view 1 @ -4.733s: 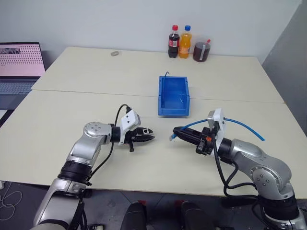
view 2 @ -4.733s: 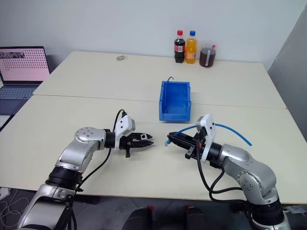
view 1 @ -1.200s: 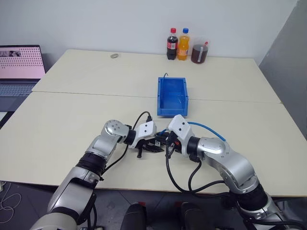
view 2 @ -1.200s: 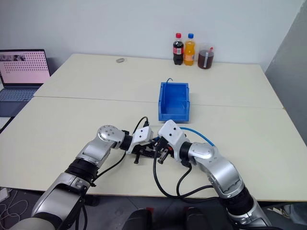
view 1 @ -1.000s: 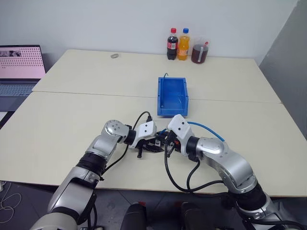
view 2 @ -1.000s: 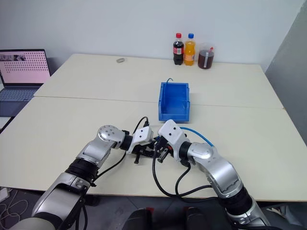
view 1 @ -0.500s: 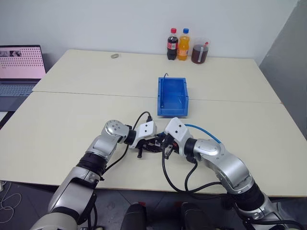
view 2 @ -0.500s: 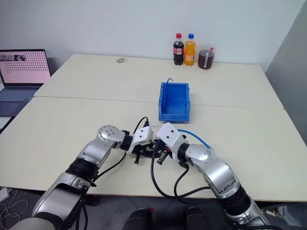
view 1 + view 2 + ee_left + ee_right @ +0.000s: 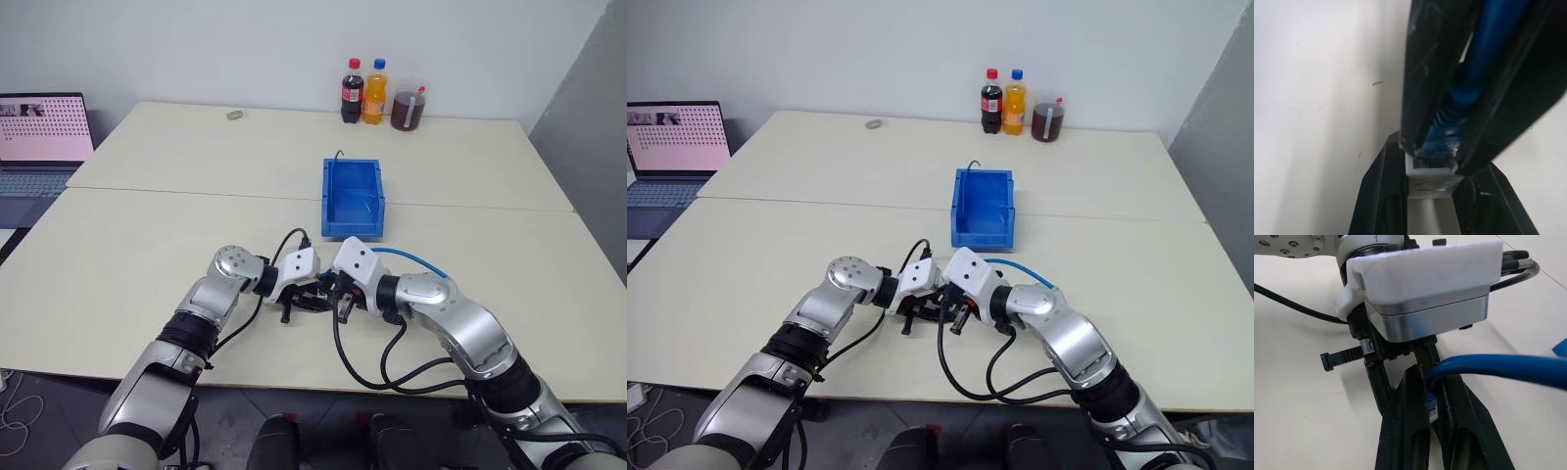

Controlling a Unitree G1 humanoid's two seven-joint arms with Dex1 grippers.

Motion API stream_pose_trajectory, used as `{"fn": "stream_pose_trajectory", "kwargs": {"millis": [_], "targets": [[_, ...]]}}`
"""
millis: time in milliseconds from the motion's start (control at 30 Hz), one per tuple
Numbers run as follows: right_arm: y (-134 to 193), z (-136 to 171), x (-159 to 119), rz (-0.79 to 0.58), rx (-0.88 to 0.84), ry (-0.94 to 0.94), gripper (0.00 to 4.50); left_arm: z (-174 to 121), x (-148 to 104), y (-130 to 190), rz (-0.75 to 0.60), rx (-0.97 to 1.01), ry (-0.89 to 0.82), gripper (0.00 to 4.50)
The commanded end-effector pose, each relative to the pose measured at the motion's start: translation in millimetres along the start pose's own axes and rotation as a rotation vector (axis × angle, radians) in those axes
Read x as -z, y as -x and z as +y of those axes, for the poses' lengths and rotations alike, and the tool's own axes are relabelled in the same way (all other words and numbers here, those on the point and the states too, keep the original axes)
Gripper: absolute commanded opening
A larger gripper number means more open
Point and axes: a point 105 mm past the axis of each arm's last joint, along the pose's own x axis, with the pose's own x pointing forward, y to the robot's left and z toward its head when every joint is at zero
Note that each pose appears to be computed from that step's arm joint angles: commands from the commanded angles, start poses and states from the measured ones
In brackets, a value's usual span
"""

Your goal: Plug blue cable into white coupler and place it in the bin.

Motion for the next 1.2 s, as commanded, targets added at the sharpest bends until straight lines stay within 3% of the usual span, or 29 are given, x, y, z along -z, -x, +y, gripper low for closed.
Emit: {"fn": "stream_pose_trajectory", "kwargs": {"millis": [33,600,933,1200], "targets": [[-15,36,34,0.101,-0.177,-0.1,0.0,-1,-2,-4,0.003,-0.001,-0.005,0.81],[-36,51,80,0.211,-0.253,-0.184,0.0,-1,-2,-6,-0.002,-0.004,-0.005,0.81],[-24,54,120,0.303,-0.256,-0.224,0.0,-2,1,-2,0.005,-0.013,0.0,0.81],[-26,40,95,0.187,-0.185,-0.206,0.0,1,1,0,-0.009,-0.041,0.002,0.81]]}}
